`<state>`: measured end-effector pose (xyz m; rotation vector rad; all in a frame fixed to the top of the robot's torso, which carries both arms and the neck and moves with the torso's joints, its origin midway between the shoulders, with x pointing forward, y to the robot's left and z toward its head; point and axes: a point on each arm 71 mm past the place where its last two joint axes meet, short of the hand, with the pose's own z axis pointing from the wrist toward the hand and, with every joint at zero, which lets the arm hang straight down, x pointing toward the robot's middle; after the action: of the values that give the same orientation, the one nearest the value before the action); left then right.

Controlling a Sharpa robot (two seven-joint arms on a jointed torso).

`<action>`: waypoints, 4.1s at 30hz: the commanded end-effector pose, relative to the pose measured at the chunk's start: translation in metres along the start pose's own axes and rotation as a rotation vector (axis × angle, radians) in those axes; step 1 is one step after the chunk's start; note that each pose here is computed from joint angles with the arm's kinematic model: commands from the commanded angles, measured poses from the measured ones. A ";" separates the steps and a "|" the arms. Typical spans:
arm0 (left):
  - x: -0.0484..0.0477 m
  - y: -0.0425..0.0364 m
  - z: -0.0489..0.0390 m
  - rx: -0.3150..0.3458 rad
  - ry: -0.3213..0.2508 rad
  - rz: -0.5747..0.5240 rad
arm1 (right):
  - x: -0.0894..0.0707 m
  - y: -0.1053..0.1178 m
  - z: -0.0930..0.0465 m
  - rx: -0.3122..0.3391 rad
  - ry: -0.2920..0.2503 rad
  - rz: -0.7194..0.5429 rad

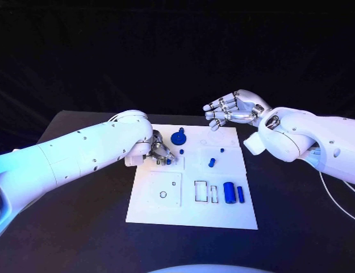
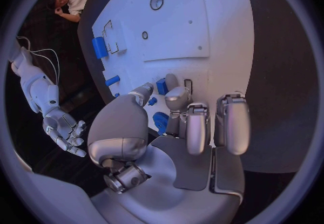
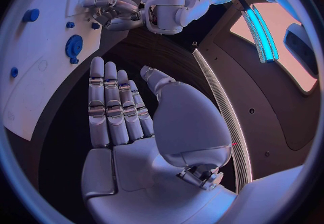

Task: Assemble the parts on the task board

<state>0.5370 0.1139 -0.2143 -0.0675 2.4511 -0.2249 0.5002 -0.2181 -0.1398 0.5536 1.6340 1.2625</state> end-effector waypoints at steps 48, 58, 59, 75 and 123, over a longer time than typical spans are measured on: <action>-0.0736 0.0347 0.0052 -0.044 -0.116 -0.055 | 0.006 -0.005 0.002 -0.022 0.011 -0.053; -0.0710 0.0336 0.0084 -0.049 -0.106 -0.050 | 0.006 -0.005 0.003 -0.021 0.008 -0.053; -0.0711 0.0337 0.0085 -0.050 -0.107 -0.051 | 0.006 -0.005 0.003 -0.021 0.008 -0.053; -0.0718 0.0339 0.0087 -0.041 -0.117 -0.079 | 0.006 -0.005 0.003 -0.018 0.008 -0.053; -0.0507 0.0356 -0.0273 0.177 -0.212 -0.207 | 0.004 -0.007 0.001 -0.008 0.007 -0.041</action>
<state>0.5607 0.1631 -0.1709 -0.2374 2.2609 -0.4364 0.5010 -0.2177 -0.1474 0.5135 1.6342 1.2319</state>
